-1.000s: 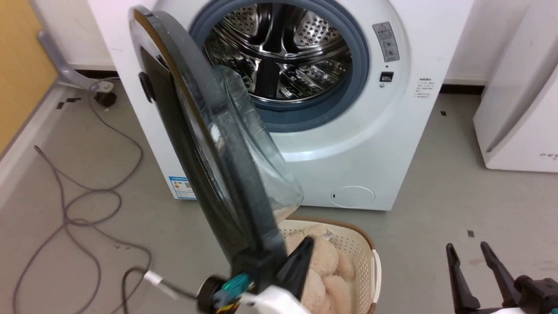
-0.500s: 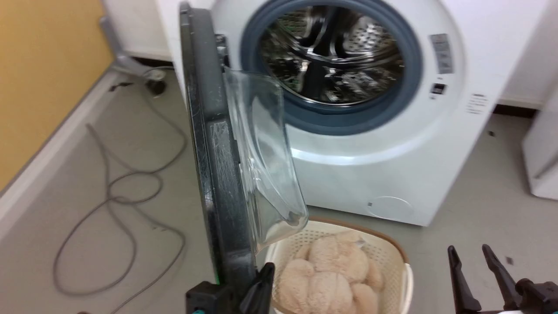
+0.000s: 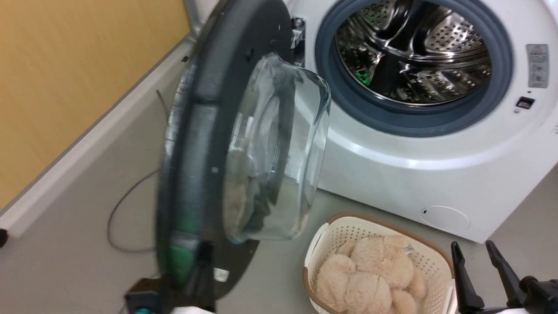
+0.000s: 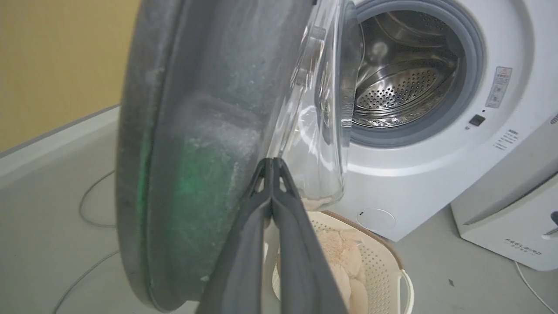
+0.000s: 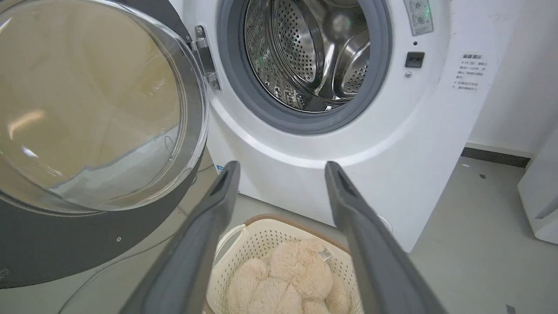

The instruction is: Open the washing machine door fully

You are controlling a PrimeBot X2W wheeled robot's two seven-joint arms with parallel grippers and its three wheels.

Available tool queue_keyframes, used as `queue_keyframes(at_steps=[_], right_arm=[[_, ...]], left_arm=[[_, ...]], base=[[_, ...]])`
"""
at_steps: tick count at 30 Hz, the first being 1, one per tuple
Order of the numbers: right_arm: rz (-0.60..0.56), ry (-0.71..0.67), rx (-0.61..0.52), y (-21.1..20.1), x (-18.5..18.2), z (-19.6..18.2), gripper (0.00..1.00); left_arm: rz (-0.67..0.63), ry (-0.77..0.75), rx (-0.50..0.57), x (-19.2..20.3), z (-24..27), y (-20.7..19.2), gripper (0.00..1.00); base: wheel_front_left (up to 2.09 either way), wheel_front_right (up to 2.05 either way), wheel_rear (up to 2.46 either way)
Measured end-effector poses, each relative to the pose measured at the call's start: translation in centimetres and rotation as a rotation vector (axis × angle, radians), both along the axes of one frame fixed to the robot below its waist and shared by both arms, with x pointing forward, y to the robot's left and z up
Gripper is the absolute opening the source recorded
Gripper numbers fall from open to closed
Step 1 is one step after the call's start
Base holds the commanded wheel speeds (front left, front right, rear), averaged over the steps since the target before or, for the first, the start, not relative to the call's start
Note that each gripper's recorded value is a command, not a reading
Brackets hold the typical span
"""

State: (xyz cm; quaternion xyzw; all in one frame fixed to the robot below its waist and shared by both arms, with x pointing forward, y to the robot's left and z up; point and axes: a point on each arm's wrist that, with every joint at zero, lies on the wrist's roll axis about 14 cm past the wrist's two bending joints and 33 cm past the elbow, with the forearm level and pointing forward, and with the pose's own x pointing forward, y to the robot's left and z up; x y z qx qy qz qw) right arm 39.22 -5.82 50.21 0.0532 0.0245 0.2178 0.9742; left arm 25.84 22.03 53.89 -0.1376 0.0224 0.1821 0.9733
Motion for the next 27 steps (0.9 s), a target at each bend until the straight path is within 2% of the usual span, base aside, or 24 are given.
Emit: queue_keyframes(at_steps=[6,15,22,27], right_arm=[[0.005,0.010,0.003,0.2,0.0,-0.3,1.00],[-0.047,0.014,-0.018,-1.6,0.3,-0.5,1.00],[-0.089,0.032,-0.026,-2.9,0.8,-1.0,1.00],[-0.115,0.049,-0.038,-3.8,1.1,-1.7,1.00]], left_arm=[[0.081,0.004,0.078,-0.1,-0.2,3.6,0.00],[0.213,-0.037,0.181,2.0,0.6,10.6,0.00],[0.273,-0.076,0.209,4.0,0.4,14.9,0.00],[0.378,-0.055,0.199,4.0,-0.8,19.2,0.00]], base=[[0.00,0.00,0.00],[0.00,0.00,0.00],[0.00,0.00,0.00],[0.00,0.00,0.00]])
